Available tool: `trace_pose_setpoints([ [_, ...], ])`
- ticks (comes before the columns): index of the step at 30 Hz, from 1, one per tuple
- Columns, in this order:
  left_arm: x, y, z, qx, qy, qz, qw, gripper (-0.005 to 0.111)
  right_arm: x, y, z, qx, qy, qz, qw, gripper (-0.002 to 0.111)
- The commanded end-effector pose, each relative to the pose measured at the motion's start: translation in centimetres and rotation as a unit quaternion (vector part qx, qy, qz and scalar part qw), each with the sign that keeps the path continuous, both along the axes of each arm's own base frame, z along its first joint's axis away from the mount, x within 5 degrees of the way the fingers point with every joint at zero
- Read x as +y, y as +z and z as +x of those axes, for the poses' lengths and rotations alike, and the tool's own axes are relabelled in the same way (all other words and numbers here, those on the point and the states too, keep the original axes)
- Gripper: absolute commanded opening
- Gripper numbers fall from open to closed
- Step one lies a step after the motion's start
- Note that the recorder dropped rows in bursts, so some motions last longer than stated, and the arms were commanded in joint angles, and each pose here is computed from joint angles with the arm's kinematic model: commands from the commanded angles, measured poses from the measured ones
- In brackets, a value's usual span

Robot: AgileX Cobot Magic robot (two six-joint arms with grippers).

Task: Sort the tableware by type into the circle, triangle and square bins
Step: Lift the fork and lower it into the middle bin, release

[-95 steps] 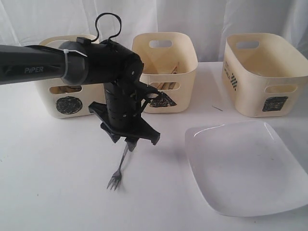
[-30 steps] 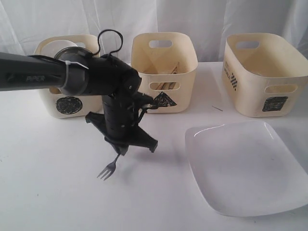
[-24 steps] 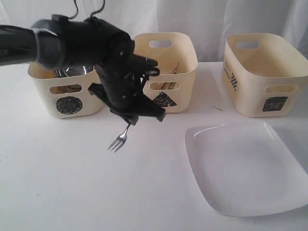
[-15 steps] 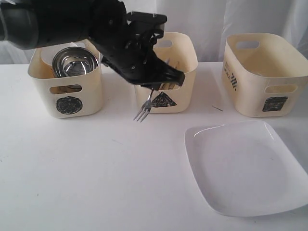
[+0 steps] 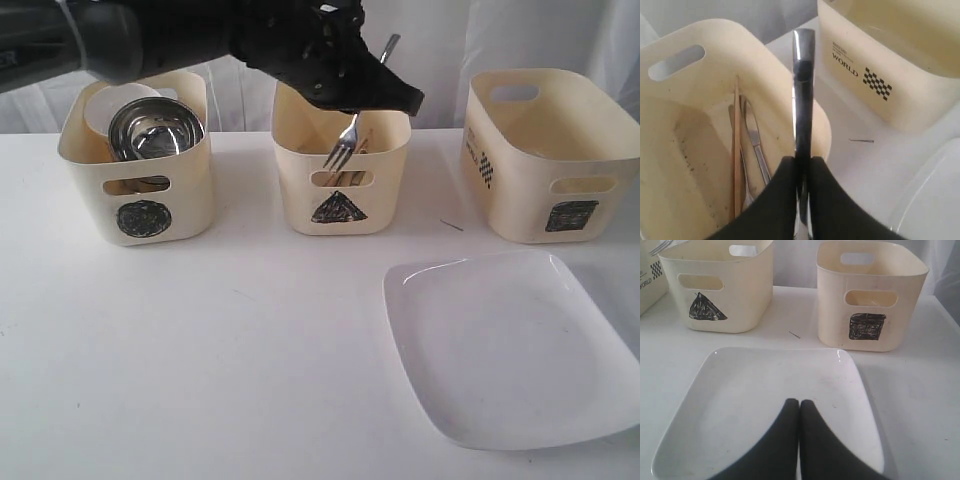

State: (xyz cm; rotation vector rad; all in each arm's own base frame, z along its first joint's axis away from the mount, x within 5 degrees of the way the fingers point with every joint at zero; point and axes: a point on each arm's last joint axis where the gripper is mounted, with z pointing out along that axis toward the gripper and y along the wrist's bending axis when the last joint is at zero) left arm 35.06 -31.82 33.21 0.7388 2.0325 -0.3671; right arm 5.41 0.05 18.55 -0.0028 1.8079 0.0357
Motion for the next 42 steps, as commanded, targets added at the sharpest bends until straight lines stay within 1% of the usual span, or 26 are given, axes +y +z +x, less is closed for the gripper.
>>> trace_pose_setpoints([
  [1, -0.1, -0.3, 2.2, -0.03, 0.009, -0.018, 0.999, 0.0, 0.0, -0.1, 0.0, -0.004, -0.001, 0.003, 1.0, 0.0],
  [10, 0.8, -0.6, 6.0, -0.068, 0.035, -0.027, 0.997, 0.0, 0.0, -0.1, 0.0, -0.004, -0.001, 0.003, 1.0, 0.0],
  [15, 0.9, -2.9, 7.7, -0.071, 0.04, -0.014, 0.997, 0.0, 0.0, -0.1, 0.0, -0.004, -0.001, 0.003, 1.0, 0.0],
  [18, 0.9, -3.0, 7.9, -0.078, 0.039, -0.01, 0.996, 0.0, 0.0, -0.1, 0.0, -0.004, -0.001, 0.003, 1.0, 0.0],
  [20, 0.9, -3.0, 7.9, -0.08, 0.038, -0.013, 0.996, 0.01, 0.0, -0.1, 0.0, -0.004, -0.001, 0.003, 1.0, 0.0],
  [22, 0.9, -3.0, 7.9, -0.081, 0.038, -0.012, 0.996, 0.024, 0.0, -0.1, 0.0, -0.004, -0.001, 0.003, 1.0, 0.0],
  [23, 0.9, -3.0, 7.9, -0.081, 0.038, -0.012, 0.996, 0.029, 0.0, -0.1, 0.0, -0.004, -0.001, 0.003, 1.0, 0.0],
  [24, 0.9, -3.0, 7.9, -0.081, 0.038, -0.012, 0.996, 0.033, 0.0, -0.1, 0.0, -0.004, -0.001, 0.003, 1.0, 0.0],
  [25, 0.9, -3.0, 7.9, -0.08, 0.038, -0.011, 0.996, 0.035, 0.0, -0.1, 0.0, -0.004, -0.001, 0.003, 1.0, 0.0],
  [27, 1.0, -3.1, 7.9, -0.077, 0.039, -0.008, 0.996, 0.033, 0.0, -0.1, 0.0, -0.004, -0.001, 0.003, 1.0, 0.0],
  [29, 1.0, -3.0, 7.8, -0.075, 0.041, -0.009, 0.996, 0.029, 0.0, -0.1, 0.0, -0.004, -0.001, 0.003, 1.0, 0.0],
  [31, 1.1, -2.3, 7.5, -0.072, 0.043, -0.018, 0.996, 0.022, 0.0, -0.1, 0.0, -0.004, -0.001, 0.003, 1.0, 0.0],
  [34, 1.5, -0.7, 6.6, -0.053, 0.048, -0.029, 0.997, 0.017, 0.0, -0.1, 0.0, -0.004, -0.001, 0.003, 1.0, 0.0],
  [37, 2.2, 0.4, 5.3, -0.024, 0.049, 0.007, 0.998, 0.017, 0.0, -0.1, 0.0, -0.004, -0.001, 0.003, 1.0, 0.0],
  [38, 2.6, 0.8, 4.6, -0.013, 0.043, 0.036, 0.998, 0.017, 0.0, -0.1, 0.0, -0.004, -0.001, 0.003, 1.0, 0.0],
  [41, 3.1, 1.6, 3.2, 0.002, 0.019, 0.093, 0.995, 0.017, 0.0, -0.1, 0.0, -0.004, -0.001, 0.003, 1.0, 0.0],
  [42, 3.1, 1.8, 2.7, 0.006, 0.013, 0.096, 0.995, 0.017, 0.0, -0.1, 0.0, -0.004, -0.001, 0.003, 1.0, 0.0],
])
